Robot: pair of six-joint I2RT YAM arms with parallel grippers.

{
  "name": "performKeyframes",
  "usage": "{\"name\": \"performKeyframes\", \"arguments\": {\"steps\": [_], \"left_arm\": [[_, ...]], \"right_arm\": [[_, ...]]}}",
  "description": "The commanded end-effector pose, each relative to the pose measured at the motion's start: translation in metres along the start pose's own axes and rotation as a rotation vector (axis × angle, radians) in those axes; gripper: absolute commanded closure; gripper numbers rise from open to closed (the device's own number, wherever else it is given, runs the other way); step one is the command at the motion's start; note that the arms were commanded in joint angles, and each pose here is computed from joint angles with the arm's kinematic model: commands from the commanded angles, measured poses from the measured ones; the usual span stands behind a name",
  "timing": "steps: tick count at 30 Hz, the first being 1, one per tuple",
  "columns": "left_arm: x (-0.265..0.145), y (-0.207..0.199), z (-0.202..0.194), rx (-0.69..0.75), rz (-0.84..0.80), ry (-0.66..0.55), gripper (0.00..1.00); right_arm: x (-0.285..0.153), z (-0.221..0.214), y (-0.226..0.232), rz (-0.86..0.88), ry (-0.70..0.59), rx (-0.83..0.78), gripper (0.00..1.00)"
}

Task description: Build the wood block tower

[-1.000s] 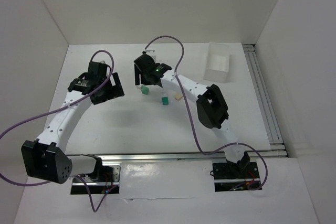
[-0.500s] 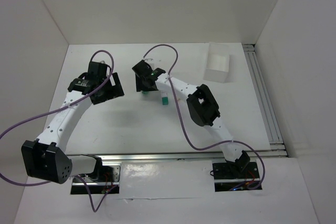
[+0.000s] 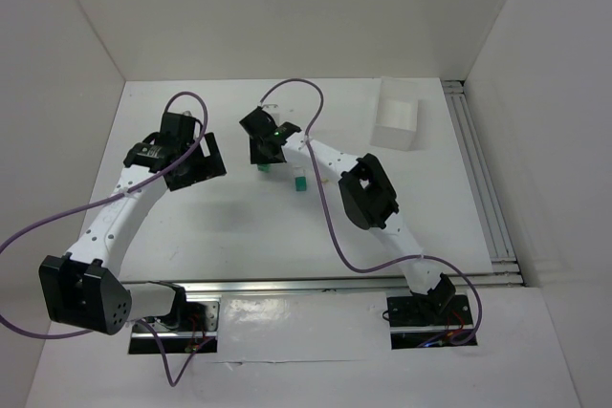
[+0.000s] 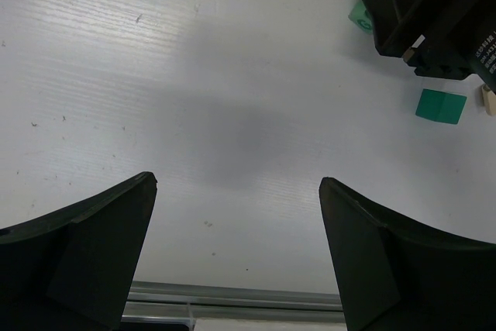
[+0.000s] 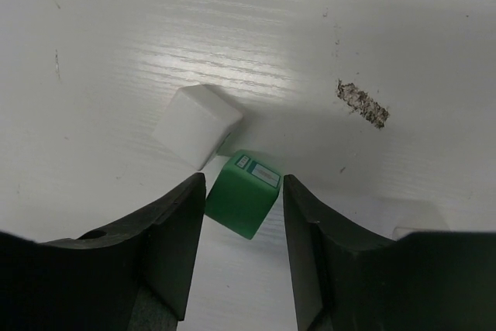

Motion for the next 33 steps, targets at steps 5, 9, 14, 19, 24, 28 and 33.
{"name": "performKeyframes", "arguments": {"steps": [5,9,14,19,24,28,33], "left_arm": [[-0.004,0.000,0.001,0.008,-0.007,-0.022,0.00],[-0.004,-0.001,0.001,-0.001,-0.008,-0.022,0.00],[-0.004,-0.001,0.001,-0.001,-0.008,-0.022,0.00],[-0.004,-0.001,0.001,-0.001,-0.008,-0.022,0.00],[-0.002,0.001,-0.001,0.000,-0.002,-0.015,0.00],[-0.002,0.000,-0.002,0.000,-0.009,-0.010,0.00],[0.000,0.001,-0.003,0.000,-0.009,-0.010,0.00]], "right_arm": [[-0.003,0.002,-0.016,-0.091,-0.016,-0.004,0.49],[-0.008,-0.003,-0.020,-0.099,0.001,-0.011,0.49],[-0.013,-0.008,-0.018,-0.092,-0.002,-0.017,0.62],[-0.024,-0.003,-0.020,-0.089,-0.029,-0.017,0.69],[-0.036,-0.020,-0.025,-0.091,0.016,-0.060,0.69],[-0.045,-0.042,-0.037,-0.108,0.076,-0.061,0.69],[-0.059,-0.042,-0.035,-0.083,0.057,-0.059,0.63]]}}
Point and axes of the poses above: each gripper's point midway between its finger pads, its own x axis out along the fingers, its own y axis along the line the jaws close on, z = x × y, the point moved 6 cm from there along -x, back along the fingers, and after that the axes turned 10 degrees about -x, right-handed, at the moved point
